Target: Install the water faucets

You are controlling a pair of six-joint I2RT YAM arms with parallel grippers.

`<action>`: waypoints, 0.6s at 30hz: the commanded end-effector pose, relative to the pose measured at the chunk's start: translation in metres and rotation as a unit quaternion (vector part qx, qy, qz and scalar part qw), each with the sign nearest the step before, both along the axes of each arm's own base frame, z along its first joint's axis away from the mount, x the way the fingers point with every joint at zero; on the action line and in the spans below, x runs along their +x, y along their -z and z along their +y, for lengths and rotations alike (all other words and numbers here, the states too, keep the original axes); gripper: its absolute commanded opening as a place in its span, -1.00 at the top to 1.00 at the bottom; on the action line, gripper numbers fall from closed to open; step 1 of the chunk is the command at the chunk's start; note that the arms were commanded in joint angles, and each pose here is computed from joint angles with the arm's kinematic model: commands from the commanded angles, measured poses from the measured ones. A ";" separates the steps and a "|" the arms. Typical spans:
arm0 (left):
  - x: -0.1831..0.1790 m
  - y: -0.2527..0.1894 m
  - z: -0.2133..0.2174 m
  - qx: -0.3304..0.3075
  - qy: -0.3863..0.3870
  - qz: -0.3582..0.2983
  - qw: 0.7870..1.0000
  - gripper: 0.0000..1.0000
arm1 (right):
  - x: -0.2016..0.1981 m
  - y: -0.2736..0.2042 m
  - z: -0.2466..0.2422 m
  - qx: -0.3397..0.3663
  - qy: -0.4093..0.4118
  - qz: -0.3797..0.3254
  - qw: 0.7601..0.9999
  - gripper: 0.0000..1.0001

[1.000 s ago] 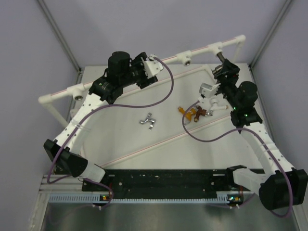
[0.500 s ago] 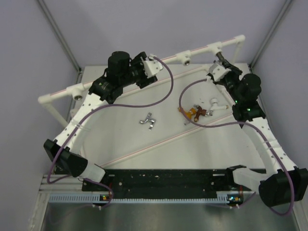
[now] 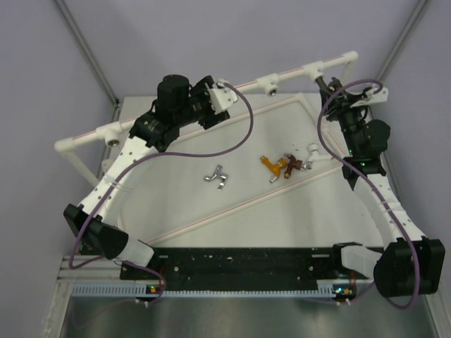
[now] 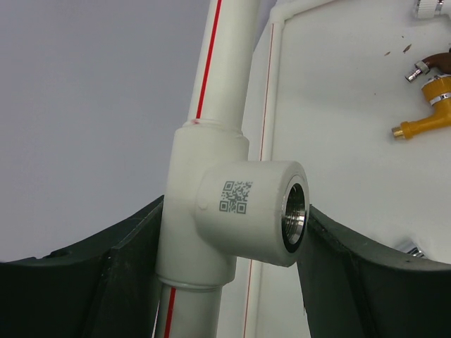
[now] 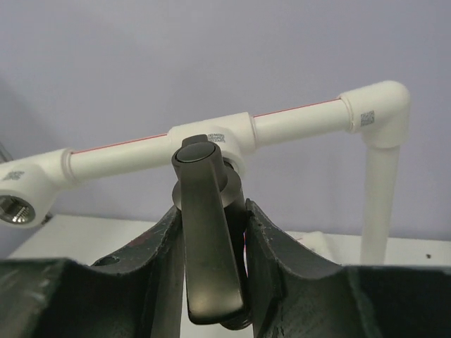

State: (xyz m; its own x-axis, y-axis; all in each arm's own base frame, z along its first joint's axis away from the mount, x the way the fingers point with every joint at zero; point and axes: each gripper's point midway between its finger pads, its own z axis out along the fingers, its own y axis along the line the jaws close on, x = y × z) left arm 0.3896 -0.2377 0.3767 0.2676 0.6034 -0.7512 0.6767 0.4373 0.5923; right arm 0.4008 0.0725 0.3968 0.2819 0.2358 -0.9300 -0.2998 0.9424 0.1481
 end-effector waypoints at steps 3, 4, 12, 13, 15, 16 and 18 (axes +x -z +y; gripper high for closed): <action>-0.004 -0.012 -0.017 -0.024 0.028 -0.012 0.999 -0.40 | -0.007 -0.002 -0.005 0.252 -0.085 0.048 0.963 1.00; -0.004 -0.012 -0.017 -0.024 0.028 -0.012 0.999 -0.40 | -0.006 0.001 -0.004 0.275 -0.089 0.060 0.955 1.00; -0.002 -0.012 -0.017 -0.021 0.026 -0.014 0.999 -0.40 | -0.009 0.004 -0.024 0.406 -0.080 0.096 0.905 0.23; -0.002 -0.012 -0.017 -0.020 0.026 -0.012 0.999 -0.40 | -0.013 -0.001 -0.025 0.391 -0.078 0.088 0.913 0.06; -0.001 -0.012 -0.016 -0.020 0.025 -0.013 0.999 -0.40 | -0.020 -0.004 -0.030 0.339 -0.048 0.077 0.936 -0.28; -0.001 -0.011 -0.017 -0.019 0.025 -0.012 0.999 -0.40 | -0.022 -0.002 -0.034 0.313 -0.028 0.078 0.946 -0.43; 0.000 -0.011 -0.017 -0.020 0.026 -0.012 0.999 -0.40 | -0.031 0.003 -0.045 0.257 0.016 0.075 0.963 -0.97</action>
State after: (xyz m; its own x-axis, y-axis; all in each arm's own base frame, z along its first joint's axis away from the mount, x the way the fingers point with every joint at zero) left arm 0.3864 -0.2444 0.3766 0.2809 0.5928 -0.7548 0.6884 0.4236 0.5889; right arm 0.3909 0.0466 0.3827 0.0660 0.7961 -0.6015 -0.2822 0.5931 0.7540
